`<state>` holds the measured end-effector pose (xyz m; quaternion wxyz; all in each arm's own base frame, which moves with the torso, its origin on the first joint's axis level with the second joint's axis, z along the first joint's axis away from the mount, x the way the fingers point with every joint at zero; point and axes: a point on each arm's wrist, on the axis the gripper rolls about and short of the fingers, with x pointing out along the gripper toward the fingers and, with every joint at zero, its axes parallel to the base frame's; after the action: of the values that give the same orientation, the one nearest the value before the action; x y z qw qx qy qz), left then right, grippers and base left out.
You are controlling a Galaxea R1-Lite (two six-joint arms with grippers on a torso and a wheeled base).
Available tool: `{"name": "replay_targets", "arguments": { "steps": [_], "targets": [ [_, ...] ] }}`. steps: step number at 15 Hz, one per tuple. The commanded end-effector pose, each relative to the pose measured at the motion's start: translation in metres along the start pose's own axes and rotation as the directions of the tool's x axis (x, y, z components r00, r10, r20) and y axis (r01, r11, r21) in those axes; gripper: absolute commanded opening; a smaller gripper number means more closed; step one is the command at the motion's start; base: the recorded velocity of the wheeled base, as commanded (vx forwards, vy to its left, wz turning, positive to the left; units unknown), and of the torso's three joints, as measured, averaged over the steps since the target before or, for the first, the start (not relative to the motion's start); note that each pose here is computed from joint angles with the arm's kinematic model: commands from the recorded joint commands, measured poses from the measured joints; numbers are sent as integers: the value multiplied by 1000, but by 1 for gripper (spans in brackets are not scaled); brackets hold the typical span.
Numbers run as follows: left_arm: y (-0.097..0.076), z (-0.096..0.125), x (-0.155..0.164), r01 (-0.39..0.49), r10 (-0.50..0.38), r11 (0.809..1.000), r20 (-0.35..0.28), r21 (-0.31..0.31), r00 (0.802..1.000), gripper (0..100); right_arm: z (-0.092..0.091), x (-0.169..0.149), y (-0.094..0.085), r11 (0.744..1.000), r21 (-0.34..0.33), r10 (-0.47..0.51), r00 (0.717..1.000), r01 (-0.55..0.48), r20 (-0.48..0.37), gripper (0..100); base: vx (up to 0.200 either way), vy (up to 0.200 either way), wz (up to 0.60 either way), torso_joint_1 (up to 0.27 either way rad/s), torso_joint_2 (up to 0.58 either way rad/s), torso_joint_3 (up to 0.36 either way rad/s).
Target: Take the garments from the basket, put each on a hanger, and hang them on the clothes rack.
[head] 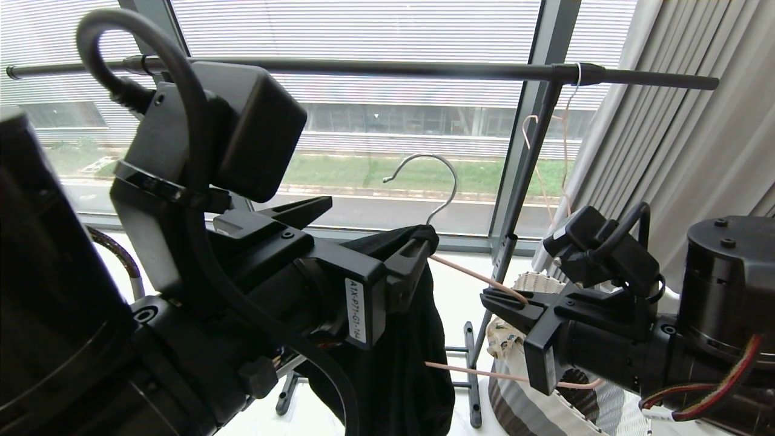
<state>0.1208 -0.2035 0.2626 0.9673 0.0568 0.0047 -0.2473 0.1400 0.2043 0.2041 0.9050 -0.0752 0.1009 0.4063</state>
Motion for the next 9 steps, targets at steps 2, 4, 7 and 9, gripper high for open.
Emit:
{"name": "replay_targets", "arguments": {
  "steps": [2, 4, 7, 9],
  "targets": [
    [4, 0, 2, -18, 18, 1000, 1, 5, 1000, 100, 1, -1, -1, 1000, 1, -4, 1000, 4, 5, 0, 0, 0, 0, 0, 0, 0],
    [10, 3, 2, -39, 38, 999, 10, 12, 999, 100, 1, -2, -2, 999, 2, -32, 999, 32, 6, 0, 0, 0, 0, 0, 0, 0],
    [22, 10, -8, -55, 53, 998, 43, 42, 998, 100, 1, -1, -5, 999, 4, -54, 999, 54, 6, 0, 0, 0, 0, 0, 0, 0],
    [25, 15, -15, 10, -16, 996, 66, 85, 998, 100, 2, -1, -9, 998, 6, -68, 998, 68, 10, 0, 0, 0, 0, 0, 0, 0]
  ]
}}
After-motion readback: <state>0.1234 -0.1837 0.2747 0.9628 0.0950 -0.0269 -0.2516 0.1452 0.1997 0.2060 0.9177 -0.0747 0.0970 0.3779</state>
